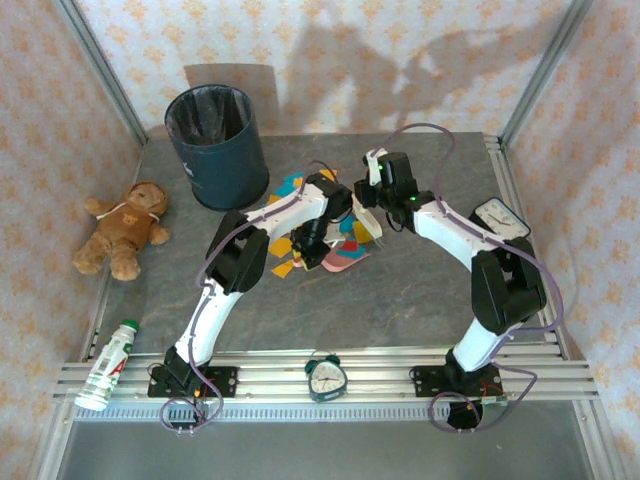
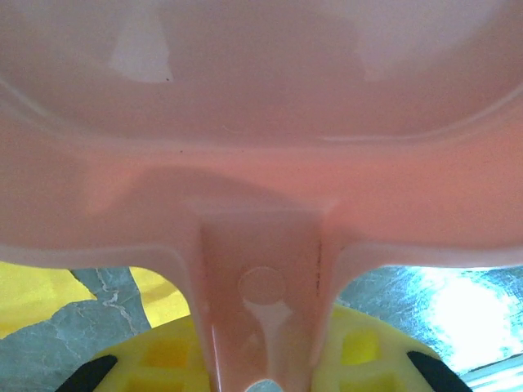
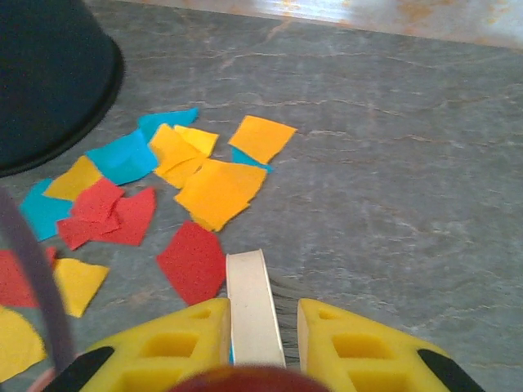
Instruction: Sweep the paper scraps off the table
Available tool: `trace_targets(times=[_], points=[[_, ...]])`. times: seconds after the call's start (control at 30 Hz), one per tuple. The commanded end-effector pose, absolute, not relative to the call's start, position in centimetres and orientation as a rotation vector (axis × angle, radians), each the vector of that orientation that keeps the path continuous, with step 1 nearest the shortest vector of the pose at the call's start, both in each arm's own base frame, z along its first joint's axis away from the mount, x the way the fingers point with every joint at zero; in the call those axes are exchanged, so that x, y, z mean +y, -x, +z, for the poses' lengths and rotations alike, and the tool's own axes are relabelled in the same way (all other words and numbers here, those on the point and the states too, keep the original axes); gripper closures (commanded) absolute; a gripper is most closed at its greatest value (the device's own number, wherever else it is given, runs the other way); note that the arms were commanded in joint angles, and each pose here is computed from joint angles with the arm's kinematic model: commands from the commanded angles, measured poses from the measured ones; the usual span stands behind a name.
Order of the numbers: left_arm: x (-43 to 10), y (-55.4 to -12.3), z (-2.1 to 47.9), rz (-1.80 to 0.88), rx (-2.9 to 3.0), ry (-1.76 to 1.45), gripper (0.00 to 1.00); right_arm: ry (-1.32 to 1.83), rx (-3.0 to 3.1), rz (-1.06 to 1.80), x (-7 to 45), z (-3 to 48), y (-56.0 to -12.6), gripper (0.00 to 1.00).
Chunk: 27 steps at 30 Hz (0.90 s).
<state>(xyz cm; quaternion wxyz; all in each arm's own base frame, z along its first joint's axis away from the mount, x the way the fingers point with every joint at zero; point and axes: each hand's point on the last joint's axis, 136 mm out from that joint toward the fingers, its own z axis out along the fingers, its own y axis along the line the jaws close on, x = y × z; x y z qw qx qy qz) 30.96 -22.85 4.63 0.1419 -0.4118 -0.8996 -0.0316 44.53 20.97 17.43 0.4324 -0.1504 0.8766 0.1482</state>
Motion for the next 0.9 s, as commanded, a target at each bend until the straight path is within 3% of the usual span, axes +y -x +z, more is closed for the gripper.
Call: trace_targets(times=[0.0, 0.27, 0.63, 0.87], points=[[-22.5, -30.5, 4.8, -0.096, -2.542, 1.203, 1.00, 0.409, 2.199, 0.503, 22.6, 18.4, -42.7, 1.00], [-22.8, -30.8, 5.0, -0.093, -2.570, 1.204, 1.00, 0.364, 2.180, 0.560, 22.7, 20.2, -42.1, 1.00], [-22.6, -31.0, 5.7, -0.105, -2.624, 1.214, 1.00, 0.240, 2.076, 0.439, 19.6, 24.1, -41.5, 1.00], [-22.4, -30.7, 5.9, -0.096, -2.641, 1.214, 1.00, 0.214, 2.077, 0.383, 18.5, 24.0, -41.1, 1.00]])
